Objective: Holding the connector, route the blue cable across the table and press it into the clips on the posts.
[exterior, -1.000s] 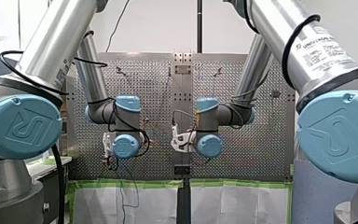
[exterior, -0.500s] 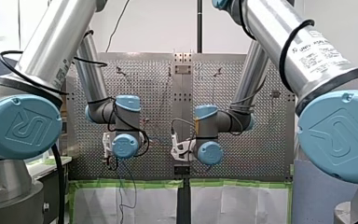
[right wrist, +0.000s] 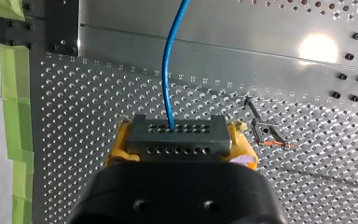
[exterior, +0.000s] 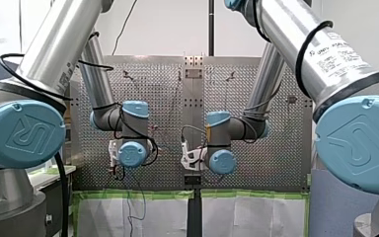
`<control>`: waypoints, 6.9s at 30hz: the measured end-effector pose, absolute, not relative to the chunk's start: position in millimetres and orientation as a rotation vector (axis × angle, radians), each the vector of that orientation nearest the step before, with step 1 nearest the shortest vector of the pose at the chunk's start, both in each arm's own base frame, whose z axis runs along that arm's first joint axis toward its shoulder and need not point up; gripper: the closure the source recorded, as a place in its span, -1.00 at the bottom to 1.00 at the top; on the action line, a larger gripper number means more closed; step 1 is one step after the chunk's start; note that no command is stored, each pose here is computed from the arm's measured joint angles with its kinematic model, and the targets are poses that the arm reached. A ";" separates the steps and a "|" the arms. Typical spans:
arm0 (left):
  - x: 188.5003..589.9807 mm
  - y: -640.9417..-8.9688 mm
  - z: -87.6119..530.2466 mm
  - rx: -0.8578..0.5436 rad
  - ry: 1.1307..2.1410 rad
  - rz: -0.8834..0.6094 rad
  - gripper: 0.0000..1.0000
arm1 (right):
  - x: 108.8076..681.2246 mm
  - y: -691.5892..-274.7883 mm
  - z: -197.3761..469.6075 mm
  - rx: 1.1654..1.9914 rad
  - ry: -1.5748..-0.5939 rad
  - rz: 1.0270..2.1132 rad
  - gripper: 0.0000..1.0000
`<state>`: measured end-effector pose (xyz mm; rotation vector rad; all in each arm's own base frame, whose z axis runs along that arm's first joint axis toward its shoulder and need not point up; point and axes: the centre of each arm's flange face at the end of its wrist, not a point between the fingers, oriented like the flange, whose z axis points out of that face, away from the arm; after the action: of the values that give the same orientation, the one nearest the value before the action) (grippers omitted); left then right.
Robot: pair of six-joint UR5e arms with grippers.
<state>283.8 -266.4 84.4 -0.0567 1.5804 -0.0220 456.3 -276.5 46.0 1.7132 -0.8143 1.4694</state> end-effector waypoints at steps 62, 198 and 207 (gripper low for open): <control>328.7 -215.7 227.7 -0.279 1.415 0.142 1.00 | 539.8 -311.2 212.1 1.759 -0.793 1.771 1.00; 565.0 -47.1 337.0 -0.349 1.213 0.011 1.00 | 680.8 -403.8 367.2 1.680 -0.745 1.980 1.00; 575.1 -31.7 319.2 -0.385 1.268 0.047 1.00 | 677.4 -409.1 364.5 1.671 -0.767 1.959 1.00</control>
<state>575.1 -31.7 319.2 -0.3849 1.2678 0.0469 677.4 -409.1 364.5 1.6709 -0.7673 1.9588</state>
